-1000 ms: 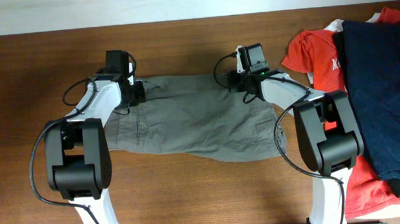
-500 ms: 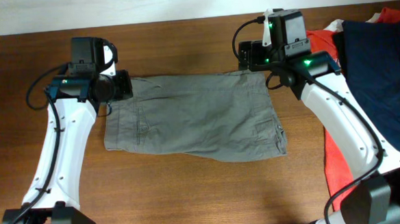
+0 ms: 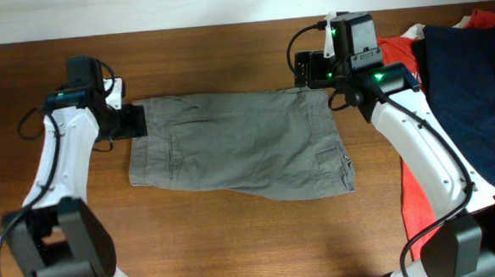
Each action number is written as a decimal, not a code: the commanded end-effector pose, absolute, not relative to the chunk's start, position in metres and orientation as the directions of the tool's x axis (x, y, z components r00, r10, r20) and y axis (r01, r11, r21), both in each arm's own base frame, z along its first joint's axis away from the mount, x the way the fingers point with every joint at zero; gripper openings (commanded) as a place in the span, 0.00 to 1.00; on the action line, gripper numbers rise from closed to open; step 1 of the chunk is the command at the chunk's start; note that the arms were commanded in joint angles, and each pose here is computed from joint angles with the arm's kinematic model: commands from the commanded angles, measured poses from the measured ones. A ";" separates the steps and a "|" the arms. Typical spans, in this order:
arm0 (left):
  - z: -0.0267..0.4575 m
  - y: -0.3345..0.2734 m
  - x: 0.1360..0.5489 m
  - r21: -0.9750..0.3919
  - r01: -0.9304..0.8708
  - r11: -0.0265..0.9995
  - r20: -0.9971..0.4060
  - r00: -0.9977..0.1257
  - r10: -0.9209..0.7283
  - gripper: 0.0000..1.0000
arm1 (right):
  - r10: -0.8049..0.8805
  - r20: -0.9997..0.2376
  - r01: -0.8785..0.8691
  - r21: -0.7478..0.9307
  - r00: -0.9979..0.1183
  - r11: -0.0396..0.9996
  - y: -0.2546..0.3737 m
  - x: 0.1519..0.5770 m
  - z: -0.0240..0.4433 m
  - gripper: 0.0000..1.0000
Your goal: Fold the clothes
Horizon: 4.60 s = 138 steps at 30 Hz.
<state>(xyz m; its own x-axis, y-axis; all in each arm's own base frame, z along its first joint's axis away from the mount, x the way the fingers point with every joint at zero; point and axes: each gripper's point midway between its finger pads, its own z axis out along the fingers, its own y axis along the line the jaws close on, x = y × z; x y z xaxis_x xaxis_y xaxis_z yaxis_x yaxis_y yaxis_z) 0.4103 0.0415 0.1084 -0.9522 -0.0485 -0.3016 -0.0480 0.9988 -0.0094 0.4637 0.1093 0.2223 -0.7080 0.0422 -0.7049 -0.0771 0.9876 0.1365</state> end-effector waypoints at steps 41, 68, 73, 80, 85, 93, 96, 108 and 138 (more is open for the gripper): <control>-0.030 0.042 0.417 -0.047 0.064 0.997 -0.093 -0.994 0.060 0.01 | 0.049 -0.702 -0.061 0.130 -0.710 0.990 0.106 0.465 0.220 0.98; 0.184 -0.011 0.464 -0.185 -0.013 0.983 -0.485 -0.869 -0.103 0.01 | -0.196 -0.350 -0.362 0.513 -0.916 0.778 0.286 0.357 0.093 0.04; 0.183 -0.010 0.443 -0.189 -0.054 0.981 -0.401 -0.907 -0.127 0.02 | -0.195 -0.310 -0.341 0.534 -0.930 0.774 0.345 0.348 0.031 0.04; 0.221 -0.008 0.439 -0.183 -0.055 0.982 -0.418 -0.900 -0.128 0.04 | -0.290 -0.225 -0.365 0.494 -0.930 0.789 0.364 0.310 -0.015 0.04; 0.219 -0.009 0.435 -0.182 -0.058 0.981 -0.402 -0.907 -0.128 0.05 | -0.247 -0.324 -0.392 0.529 -0.913 0.753 0.350 0.358 0.056 0.04; 0.217 -0.009 0.429 -0.182 -0.063 0.981 -0.378 -0.917 -0.129 0.05 | -0.175 -0.294 -0.317 0.552 -0.940 0.771 0.335 0.388 0.056 0.04; 0.215 -0.009 0.425 -0.181 -0.067 0.981 -0.360 -0.924 -0.129 0.05 | -0.251 -0.223 -0.333 0.535 -0.942 0.776 0.358 0.361 0.008 0.04; 0.214 -0.010 0.422 -0.181 -0.067 0.981 -0.347 -0.929 -0.128 0.05 | -0.101 -0.450 -0.390 0.614 -0.887 0.686 0.344 0.448 0.125 0.04; 0.218 -0.026 0.417 -0.196 -0.054 0.979 -0.330 -0.936 -0.118 0.01 | 0.019 0.143 0.059 0.278 -0.990 0.959 0.163 0.349 0.001 0.04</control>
<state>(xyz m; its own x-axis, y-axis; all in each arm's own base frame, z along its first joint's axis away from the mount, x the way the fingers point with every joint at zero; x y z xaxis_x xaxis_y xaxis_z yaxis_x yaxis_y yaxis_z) 0.4125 -0.0117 0.2013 -0.9495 -0.1363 -0.2825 -0.0901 0.9812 -0.1705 0.3639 0.1522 0.0115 -0.9945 0.0096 0.1041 0.0367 0.9646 0.2612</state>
